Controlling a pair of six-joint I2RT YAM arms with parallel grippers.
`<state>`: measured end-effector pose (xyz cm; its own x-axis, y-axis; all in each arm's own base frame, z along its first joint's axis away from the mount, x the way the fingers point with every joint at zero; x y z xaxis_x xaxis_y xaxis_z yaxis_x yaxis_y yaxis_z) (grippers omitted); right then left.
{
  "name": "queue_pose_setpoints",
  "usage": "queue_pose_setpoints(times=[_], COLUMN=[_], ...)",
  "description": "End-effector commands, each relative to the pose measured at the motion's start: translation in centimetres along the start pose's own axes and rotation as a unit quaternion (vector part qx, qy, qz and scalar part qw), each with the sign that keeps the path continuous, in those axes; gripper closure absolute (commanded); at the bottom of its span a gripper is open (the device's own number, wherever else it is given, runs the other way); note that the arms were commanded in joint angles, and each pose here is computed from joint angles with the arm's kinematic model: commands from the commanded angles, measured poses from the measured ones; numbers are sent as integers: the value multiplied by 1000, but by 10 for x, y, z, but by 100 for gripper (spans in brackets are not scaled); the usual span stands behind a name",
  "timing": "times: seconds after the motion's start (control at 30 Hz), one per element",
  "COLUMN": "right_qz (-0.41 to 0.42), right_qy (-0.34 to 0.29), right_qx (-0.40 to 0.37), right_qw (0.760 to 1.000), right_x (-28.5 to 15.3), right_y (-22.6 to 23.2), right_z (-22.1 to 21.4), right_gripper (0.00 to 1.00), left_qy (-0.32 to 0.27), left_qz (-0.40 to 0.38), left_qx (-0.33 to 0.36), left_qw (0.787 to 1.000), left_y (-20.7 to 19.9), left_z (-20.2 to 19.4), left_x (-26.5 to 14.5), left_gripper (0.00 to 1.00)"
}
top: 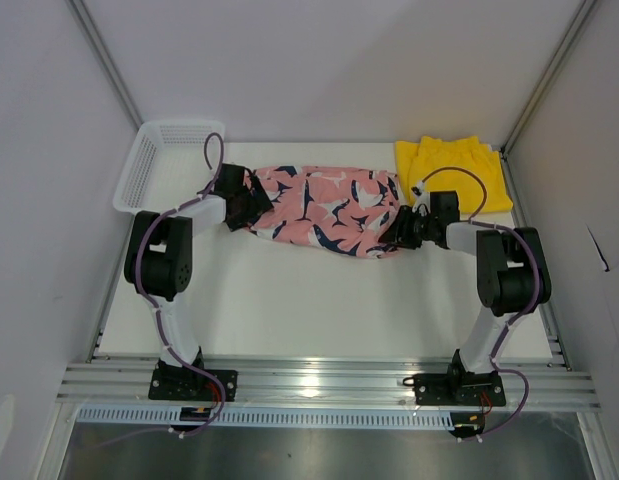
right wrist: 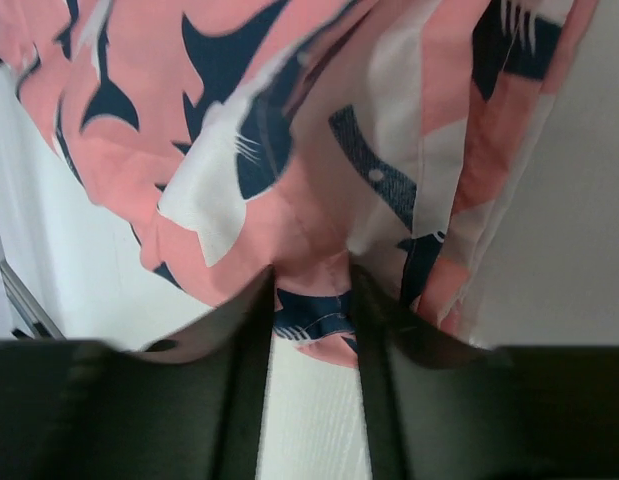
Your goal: Fold and stack the shorts
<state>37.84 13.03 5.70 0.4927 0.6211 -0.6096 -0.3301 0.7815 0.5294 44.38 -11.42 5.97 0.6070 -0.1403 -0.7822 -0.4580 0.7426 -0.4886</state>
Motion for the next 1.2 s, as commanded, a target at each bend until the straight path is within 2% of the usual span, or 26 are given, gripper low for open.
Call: queue_pose_setpoints(times=[0.0, 0.13, 0.27, 0.6, 0.8, 1.03, 1.17], right_qz=[29, 39, 45, 24, -17, -73, -76], right_qy=[-17, -16, -14, -31, -59, -48, -47], right_qx=[-9, -1, 6, 21, 65, 98, 105], right_qw=[999, 999, 999, 999, 996, 991, 990], right_x=[-13, -23, -27, -47, -63, -69, -70], right_y=[17, 20, 23, 21, -3, -23, -26], right_z=[3, -11, -19, -29, -32, -44, -45], right_gripper=[68, 78, 100, 100, 100, 100, 100], left_qy=[6, 8, 9, 12, 2, 4, 1], left_qz=[15, 17, 18, 20, 30, 33, 25], left_qx=[14, 15, 15, 15, 14, 15, 20], left_qw=[1000, 1000, 1000, 1000, 999, 999, 999], left_y=[0, 1, -1, 0, 2, 3, 0], left_z=[-4, -5, -5, -7, -3, -5, -4], left_x=[3, 3, 4, 4, 5, 5, 1], left_gripper=[3, 3, 3, 4, 4, 3, 3])
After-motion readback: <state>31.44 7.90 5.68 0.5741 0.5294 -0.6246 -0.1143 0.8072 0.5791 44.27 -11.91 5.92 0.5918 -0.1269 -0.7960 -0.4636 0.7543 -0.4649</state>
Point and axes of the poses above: each gripper's point midway between its finger pads, its own x axis out along the fingers, its own y axis along the line the jaws close on, z = x × y, the point moved 3 cm from there along -x, back along the fingers, and after that the axes turned 12 degrees about -x, right-handed, at the moved point
